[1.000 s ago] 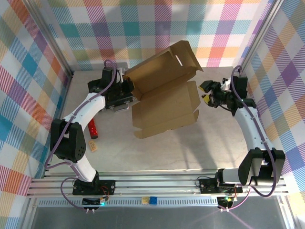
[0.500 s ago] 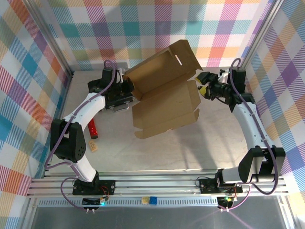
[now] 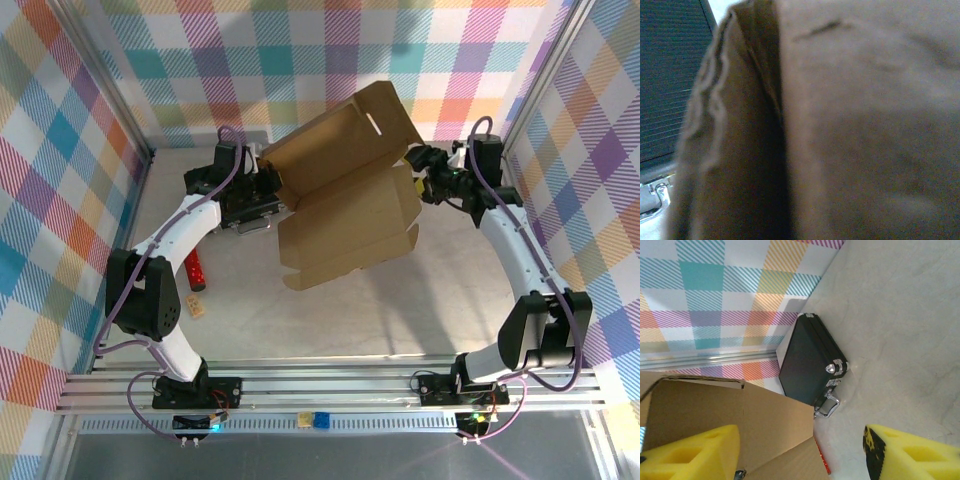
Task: Fold the paper box
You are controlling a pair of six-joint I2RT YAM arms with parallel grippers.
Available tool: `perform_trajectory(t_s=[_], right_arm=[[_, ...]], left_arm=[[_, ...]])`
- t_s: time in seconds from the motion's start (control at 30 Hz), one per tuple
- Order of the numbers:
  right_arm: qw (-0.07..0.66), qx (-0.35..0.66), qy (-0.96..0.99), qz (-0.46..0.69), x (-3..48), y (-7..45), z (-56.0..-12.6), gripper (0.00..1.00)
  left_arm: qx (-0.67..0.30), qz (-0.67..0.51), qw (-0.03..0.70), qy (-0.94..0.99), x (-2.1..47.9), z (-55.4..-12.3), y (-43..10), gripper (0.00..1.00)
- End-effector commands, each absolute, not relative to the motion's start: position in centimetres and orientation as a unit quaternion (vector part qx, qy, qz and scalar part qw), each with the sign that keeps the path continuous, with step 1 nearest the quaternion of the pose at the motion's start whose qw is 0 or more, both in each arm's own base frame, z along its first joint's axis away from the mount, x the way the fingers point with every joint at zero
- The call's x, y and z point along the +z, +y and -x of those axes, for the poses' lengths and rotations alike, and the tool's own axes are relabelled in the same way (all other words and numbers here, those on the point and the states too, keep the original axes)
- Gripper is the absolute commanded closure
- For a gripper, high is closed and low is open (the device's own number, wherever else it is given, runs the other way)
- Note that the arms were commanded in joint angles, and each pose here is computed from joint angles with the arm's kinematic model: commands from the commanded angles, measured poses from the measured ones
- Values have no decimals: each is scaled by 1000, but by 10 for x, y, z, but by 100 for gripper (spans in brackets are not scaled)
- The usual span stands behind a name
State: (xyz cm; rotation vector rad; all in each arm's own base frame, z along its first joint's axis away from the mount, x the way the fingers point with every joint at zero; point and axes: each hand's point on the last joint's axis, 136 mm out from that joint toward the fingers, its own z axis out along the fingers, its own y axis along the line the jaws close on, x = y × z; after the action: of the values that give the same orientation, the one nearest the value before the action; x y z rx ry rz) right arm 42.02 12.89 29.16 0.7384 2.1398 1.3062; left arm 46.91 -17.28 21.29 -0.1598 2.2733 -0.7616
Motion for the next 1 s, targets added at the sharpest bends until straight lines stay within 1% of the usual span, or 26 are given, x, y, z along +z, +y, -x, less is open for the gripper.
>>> perform_trajectory(t_s=[0.0, 0.3, 0.6, 0.67, 0.7, 0.77, 0.97], right_arm=[[282, 503, 777, -254, 304, 134, -427, 34], [264, 509, 790, -219, 301, 163, -432, 33], [253, 480, 817, -196, 286, 180, -433, 34], [243, 467, 828, -194, 279, 182, -430, 35], [243, 459, 833, -191, 278, 182, -428, 37], [256, 441, 839, -188, 280, 176, -423, 39], [359, 361, 853, -119, 327, 147, -396, 37]], left_arm=[[-315, 66, 369, 872, 232, -473, -173, 100], [-315, 71, 361, 875, 230, -472, -174, 100], [-317, 72, 356, 876, 229, -472, -180, 100], [-317, 71, 355, 877, 229, -472, -181, 100], [-315, 72, 354, 878, 229, -472, -180, 100], [-304, 75, 344, 885, 226, -470, -178, 100], [-251, 81, 328, 907, 220, -467, -163, 100]])
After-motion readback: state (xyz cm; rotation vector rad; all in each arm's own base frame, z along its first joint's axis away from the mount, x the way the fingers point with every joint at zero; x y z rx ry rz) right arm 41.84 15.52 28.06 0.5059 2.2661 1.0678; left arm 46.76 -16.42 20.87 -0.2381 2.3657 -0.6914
